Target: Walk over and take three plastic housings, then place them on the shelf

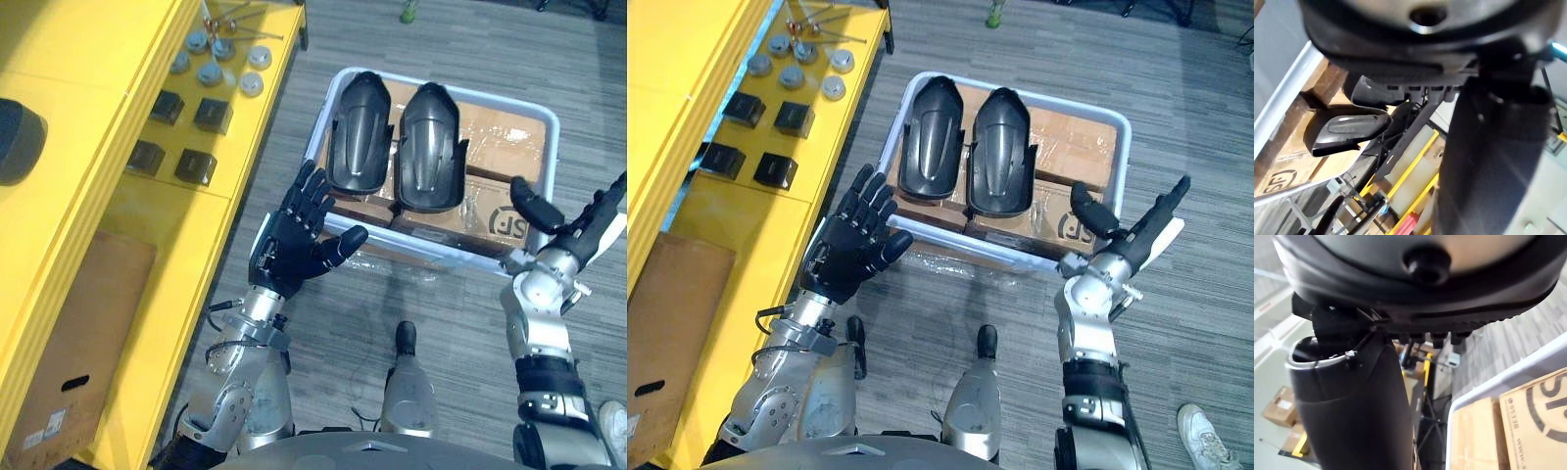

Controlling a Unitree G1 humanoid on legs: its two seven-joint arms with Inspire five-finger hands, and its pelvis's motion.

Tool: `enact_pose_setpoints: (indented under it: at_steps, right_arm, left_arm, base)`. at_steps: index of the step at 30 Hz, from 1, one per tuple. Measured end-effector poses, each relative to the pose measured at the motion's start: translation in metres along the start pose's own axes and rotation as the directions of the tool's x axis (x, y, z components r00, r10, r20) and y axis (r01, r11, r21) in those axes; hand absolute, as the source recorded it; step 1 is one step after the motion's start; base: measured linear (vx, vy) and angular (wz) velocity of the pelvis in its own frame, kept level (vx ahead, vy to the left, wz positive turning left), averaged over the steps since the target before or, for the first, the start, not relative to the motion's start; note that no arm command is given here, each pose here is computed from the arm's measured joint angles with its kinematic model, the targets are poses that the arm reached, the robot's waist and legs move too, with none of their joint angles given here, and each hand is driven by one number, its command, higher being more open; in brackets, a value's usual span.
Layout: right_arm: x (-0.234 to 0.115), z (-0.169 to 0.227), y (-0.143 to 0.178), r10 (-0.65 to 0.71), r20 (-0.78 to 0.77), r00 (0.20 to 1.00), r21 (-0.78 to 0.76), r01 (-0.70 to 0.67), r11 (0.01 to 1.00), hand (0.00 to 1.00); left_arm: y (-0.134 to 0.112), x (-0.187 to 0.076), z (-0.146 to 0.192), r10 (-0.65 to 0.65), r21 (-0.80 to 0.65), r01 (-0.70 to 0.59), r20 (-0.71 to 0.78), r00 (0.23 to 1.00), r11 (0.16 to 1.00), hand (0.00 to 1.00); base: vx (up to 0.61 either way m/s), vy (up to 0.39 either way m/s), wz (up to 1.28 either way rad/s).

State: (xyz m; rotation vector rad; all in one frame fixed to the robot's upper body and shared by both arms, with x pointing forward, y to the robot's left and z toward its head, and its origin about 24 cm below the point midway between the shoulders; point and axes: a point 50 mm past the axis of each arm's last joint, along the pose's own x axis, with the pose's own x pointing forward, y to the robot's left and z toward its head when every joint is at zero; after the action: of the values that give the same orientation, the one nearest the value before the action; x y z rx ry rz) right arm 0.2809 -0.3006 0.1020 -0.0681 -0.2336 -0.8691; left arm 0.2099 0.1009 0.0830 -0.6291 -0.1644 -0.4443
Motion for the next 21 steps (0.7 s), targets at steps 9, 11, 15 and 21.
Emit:
enact_pose_setpoints:
  at_steps: [9,11,15,21]
  right_arm:
    - [0.058,0.019,0.012,0.021,-0.032,0.999,-0.147,-0.025,0.989,1.0]
    - [0.068,0.028,0.016,0.034,-0.024,0.999,-0.169,-0.038,0.985,1.0]
    - [0.091,0.056,0.024,0.064,0.009,0.998,-0.231,-0.06,0.971,1.0]
    - [0.108,0.087,0.034,0.106,0.034,0.994,-0.293,-0.091,0.952,1.0]
  left_arm:
    - [0.014,0.009,-0.027,0.02,-0.062,-0.028,-0.113,0.993,0.998,1.0]
    - [0.013,0.009,-0.031,0.012,-0.07,-0.022,-0.137,0.991,0.997,1.0]
    - [0.001,0.013,-0.045,-0.065,-0.097,0.048,-0.189,0.98,0.994,1.0]
    - [-0.006,0.014,-0.064,-0.086,-0.143,0.052,-0.242,0.966,0.988,1.0]
  base:
    - [0.0,0.008,0.1]
    - [0.03,0.0,0.13]
    - [0.01,0.004,0.08]
    - [-0.01,0.002,0.08]
